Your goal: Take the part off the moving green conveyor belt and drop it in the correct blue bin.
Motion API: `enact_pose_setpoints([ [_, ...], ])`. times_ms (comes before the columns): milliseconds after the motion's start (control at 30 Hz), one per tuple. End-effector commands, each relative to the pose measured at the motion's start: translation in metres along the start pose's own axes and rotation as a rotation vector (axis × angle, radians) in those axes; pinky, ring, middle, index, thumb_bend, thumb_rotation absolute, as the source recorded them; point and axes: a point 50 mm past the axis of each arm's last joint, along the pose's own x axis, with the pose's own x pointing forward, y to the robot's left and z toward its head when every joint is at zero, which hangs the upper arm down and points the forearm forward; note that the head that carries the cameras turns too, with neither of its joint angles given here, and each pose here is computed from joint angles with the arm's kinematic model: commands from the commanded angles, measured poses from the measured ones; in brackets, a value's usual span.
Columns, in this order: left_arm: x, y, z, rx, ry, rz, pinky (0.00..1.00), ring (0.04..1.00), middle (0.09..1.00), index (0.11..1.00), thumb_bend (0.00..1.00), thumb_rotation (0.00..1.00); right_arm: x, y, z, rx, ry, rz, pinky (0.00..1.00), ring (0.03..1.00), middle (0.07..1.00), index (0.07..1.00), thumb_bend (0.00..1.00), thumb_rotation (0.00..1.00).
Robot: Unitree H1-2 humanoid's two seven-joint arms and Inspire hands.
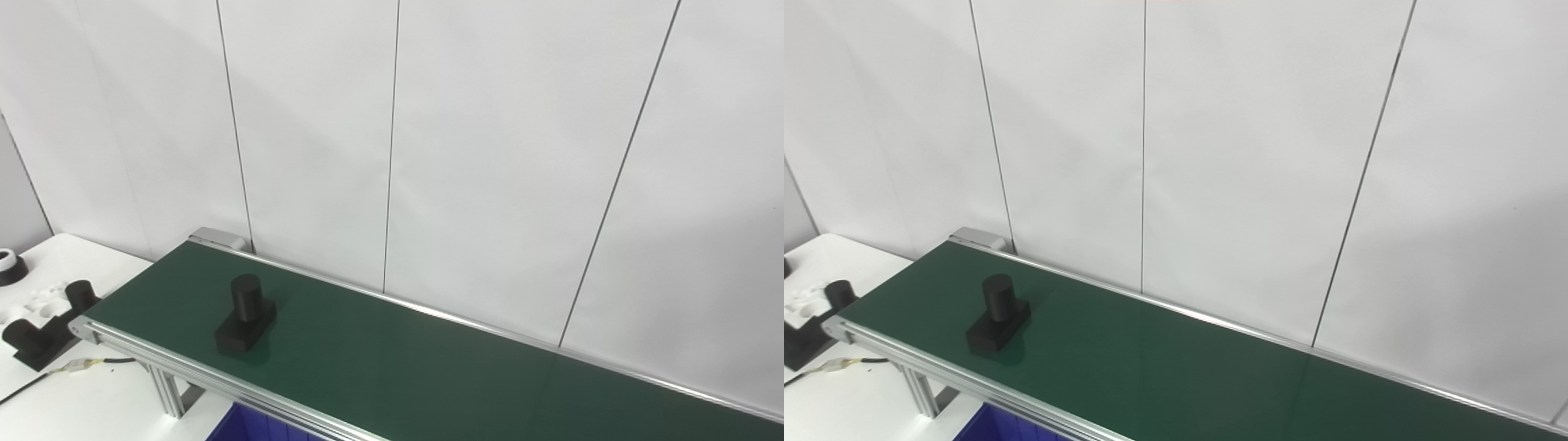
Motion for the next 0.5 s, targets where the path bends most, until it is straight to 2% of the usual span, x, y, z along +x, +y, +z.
enact_pose_setpoints([
  [0, 0.0069, -0.0013, 0.01, 0.003, -0.07, 0.0, 0.74, 0.815, 0.845, 0.82, 0.98, 0.34, 0.0046, -0.0065, 0.0098, 0.0, -0.073, -0.008, 0.81, 0.886, 0.911, 0.973, 0.51, 0.58],
  [300, 0.0064, -0.0003, 0.0112, -0.002, -0.077, -0.002, 0.72, 0.812, 0.846, 0.821, 0.97, 0.32, 0.0048, -0.0061, 0.0111, -0.002, -0.084, -0.008, 0.82, 0.887, 0.912, 0.966, 0.49, 0.55],
  [467, 0.007, -0.0005, 0.0117, -0.005, -0.079, -0.003, 0.71, 0.814, 0.848, 0.823, 0.97, 0.32, 0.0057, -0.0062, 0.0113, -0.001, -0.085, -0.01, 0.82, 0.88, 0.907, 0.96, 0.5, 0.57],
])
